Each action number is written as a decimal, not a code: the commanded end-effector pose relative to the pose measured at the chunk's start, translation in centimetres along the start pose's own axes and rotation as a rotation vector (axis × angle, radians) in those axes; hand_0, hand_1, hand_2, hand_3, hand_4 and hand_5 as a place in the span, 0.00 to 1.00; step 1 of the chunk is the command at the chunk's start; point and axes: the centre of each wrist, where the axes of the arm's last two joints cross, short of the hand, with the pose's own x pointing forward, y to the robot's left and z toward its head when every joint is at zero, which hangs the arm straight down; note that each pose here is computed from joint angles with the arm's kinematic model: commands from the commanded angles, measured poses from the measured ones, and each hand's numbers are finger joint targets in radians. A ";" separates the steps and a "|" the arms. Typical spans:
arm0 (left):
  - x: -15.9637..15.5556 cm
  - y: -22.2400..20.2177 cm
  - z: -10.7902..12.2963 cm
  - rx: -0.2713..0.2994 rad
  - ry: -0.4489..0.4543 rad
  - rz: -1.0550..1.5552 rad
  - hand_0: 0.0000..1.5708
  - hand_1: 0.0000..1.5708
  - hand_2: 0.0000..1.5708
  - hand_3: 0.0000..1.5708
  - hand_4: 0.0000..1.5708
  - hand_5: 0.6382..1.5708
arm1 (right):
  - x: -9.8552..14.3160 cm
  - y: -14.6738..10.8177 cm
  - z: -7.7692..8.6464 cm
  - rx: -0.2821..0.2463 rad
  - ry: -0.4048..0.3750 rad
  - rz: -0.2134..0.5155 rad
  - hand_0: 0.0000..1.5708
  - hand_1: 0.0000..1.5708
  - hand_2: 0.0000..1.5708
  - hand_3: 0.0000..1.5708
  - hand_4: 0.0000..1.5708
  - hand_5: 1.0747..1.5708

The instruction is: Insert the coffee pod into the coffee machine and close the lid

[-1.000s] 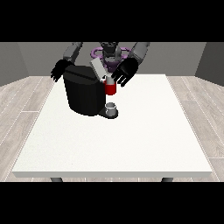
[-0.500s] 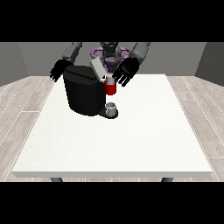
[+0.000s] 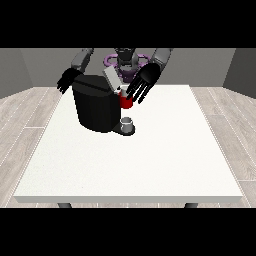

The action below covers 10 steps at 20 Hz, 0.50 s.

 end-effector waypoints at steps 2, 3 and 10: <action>1.8 -1.7 -0.5 -0.023 -0.034 -0.017 0.00 0.00 0.00 0.00 0.00 1.00 | -1.1 -1.6 -0.4 -0.036 0.032 0.001 0.00 0.00 0.00 0.00 0.22 1.00; 0.6 -2.3 -0.1 -0.057 -0.030 0.001 0.00 0.00 0.00 0.00 0.00 1.00 | -2.6 0.1 1.5 -0.030 0.048 -0.005 0.00 0.00 0.00 0.00 0.22 1.00; -0.6 -1.1 0.5 -0.031 0.000 0.027 0.00 0.00 0.00 0.00 0.00 1.00 | -2.7 -1.8 1.5 -0.044 0.065 -0.010 0.00 0.00 0.00 0.00 0.23 1.00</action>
